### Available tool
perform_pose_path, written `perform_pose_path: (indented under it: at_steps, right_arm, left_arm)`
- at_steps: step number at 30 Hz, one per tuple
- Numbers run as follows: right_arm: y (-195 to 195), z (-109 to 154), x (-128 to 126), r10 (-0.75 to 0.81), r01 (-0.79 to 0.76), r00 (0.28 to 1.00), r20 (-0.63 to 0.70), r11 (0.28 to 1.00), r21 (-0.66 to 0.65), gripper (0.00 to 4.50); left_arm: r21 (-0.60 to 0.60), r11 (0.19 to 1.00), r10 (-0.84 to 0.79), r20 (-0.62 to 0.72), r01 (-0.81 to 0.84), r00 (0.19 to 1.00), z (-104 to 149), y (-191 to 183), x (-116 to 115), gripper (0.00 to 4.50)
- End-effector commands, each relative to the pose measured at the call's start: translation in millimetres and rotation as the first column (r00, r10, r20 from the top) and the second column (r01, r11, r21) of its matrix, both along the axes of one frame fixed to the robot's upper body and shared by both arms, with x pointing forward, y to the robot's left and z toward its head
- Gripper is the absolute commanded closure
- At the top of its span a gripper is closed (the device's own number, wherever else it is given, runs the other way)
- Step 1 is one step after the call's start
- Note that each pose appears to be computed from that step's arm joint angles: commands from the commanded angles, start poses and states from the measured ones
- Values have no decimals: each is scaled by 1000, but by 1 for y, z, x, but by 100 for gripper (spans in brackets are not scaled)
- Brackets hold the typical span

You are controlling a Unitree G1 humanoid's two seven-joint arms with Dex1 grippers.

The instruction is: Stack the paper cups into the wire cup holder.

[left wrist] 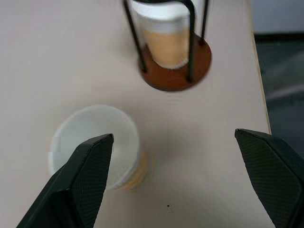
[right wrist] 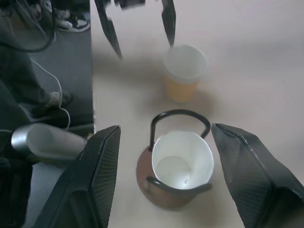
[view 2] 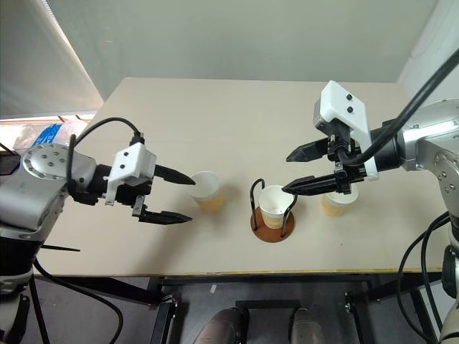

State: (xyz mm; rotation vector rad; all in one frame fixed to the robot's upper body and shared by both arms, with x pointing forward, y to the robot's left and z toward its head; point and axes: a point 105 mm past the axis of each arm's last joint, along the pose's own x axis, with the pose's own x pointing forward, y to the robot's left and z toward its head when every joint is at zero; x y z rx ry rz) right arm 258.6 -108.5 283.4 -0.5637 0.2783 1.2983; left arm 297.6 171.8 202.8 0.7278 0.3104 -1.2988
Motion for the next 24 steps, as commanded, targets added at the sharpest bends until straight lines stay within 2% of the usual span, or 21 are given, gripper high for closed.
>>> perform_pose_path:
  at_steps: [1, 6, 13, 17, 24]
  right_arm:
    - [2, 8, -6, 1, -3, 998, 60, 1000, 26, 127]
    - [-2, -9, -15, -26, 25, 999, 27, 999, 31, 127]
    - [-9, -12, -16, -97, 95, 995, 29, 993, 65, 127]
    - [-13, -11, -15, -132, 129, 990, 40, 989, 76, 124]
    - [-15, -10, -15, -154, 149, 987, 45, 985, 91, 124]
  left_arm:
    - [10, 1000, -7, 63, 6, 998, 6, -4, 9, 0]
    - [1, 1000, 1, 89, -1, 996, 4, -7, 21, 0]
    - [47, 998, -44, 82, 40, 996, -6, -6, 21, 0]
    - [80, 995, -68, 72, 62, 995, -16, -5, 21, 92]
    - [149, 986, -83, 102, 67, 991, -32, 0, 31, 346]
